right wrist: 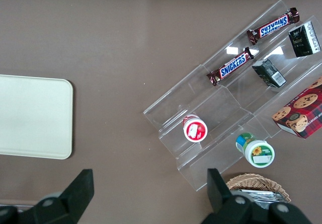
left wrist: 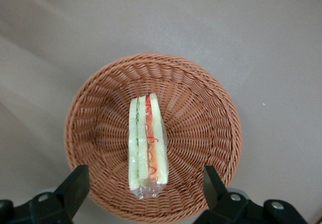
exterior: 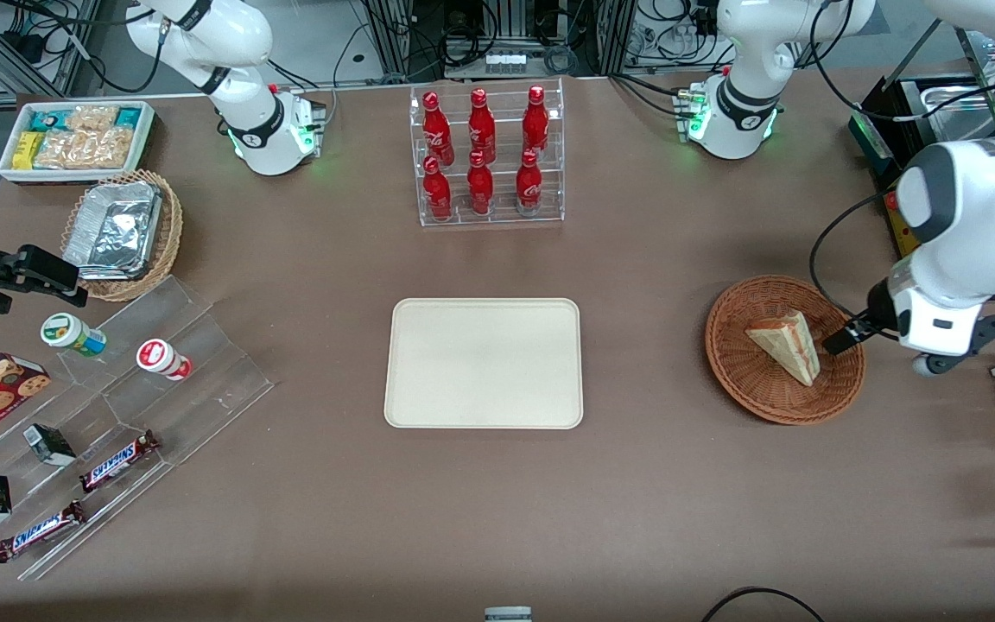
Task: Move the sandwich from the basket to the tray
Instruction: 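Move the left gripper over the wrapped sandwich in the wicker basket, then lower the left gripper and close it on the sandwich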
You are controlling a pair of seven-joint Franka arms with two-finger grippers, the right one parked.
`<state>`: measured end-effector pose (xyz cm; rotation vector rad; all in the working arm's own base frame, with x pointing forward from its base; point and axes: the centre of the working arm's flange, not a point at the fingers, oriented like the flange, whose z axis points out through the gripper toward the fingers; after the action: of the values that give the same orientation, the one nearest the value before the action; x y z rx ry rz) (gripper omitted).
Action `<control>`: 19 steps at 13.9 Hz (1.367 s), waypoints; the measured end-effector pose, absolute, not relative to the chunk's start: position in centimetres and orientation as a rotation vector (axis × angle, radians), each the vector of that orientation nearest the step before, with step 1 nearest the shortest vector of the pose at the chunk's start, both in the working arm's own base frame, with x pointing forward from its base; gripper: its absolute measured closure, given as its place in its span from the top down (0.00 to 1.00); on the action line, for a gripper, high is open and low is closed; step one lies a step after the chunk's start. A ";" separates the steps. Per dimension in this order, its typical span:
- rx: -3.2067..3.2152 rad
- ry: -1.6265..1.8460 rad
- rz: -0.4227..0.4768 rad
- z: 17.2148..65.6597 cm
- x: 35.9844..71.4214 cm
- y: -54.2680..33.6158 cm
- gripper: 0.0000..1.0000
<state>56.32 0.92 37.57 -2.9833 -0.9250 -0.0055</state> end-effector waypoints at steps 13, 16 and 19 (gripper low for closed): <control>-2.904 -1.146 0.003 30.1 53.2 -0.3 1.00; -2.889 -1.185 -0.004 28.7 53.3 -0.5 1.00; -2.889 -1.178 0.004 27.1 53.4 -1.3 1.00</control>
<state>53.42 -1.25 27.09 -2.8889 -1.1777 0.0037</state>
